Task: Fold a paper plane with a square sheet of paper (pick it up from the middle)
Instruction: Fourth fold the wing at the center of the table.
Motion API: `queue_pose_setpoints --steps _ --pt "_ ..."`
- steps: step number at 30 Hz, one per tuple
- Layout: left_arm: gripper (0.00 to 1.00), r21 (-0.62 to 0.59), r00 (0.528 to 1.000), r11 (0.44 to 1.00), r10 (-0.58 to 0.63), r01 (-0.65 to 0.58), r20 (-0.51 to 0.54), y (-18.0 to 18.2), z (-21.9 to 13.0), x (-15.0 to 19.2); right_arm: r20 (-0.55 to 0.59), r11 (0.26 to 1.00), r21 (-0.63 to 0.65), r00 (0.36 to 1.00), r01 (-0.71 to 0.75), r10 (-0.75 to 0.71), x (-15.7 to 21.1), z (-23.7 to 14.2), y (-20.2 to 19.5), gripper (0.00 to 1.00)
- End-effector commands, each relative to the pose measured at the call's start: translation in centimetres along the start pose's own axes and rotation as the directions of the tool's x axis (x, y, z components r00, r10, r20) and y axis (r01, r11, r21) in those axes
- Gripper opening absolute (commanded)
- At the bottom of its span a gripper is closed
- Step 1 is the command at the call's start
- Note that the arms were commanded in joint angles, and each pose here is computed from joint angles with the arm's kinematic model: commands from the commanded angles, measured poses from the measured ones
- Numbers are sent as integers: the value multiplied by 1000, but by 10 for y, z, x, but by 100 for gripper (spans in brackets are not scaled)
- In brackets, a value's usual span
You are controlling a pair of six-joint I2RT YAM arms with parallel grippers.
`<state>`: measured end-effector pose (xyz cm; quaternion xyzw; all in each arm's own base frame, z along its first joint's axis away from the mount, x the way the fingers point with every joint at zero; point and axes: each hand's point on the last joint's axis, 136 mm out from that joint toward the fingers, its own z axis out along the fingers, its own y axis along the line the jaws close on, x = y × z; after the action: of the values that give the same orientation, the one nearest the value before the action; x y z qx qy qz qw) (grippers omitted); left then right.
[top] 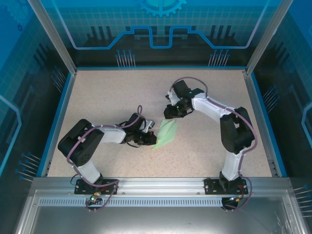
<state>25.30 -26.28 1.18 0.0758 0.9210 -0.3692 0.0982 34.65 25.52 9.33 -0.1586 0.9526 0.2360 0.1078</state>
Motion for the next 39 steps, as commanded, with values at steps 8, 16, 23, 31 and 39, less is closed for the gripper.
queue_pose_setpoints --steps 8,16,23,31,39 --pt "0 -160 998 985 -63 57 -30 43 1 25 -70 992 -118 997 -40 31 45 25 33 24" --pt "0 -175 998 983 -61 59 -6 46 -6 27 -110 992 -121 993 -45 32 52 53 34 21" --pt "0 -176 998 982 -67 63 -16 48 -4 30 -123 992 -122 992 -46 31 50 69 33 21" --pt "0 -181 997 981 -71 66 -20 52 -1 33 -137 992 -120 990 -47 31 46 82 31 19" --pt "0 -189 997 979 -77 70 -28 56 0 37 -158 993 -108 987 -47 29 48 92 27 19"
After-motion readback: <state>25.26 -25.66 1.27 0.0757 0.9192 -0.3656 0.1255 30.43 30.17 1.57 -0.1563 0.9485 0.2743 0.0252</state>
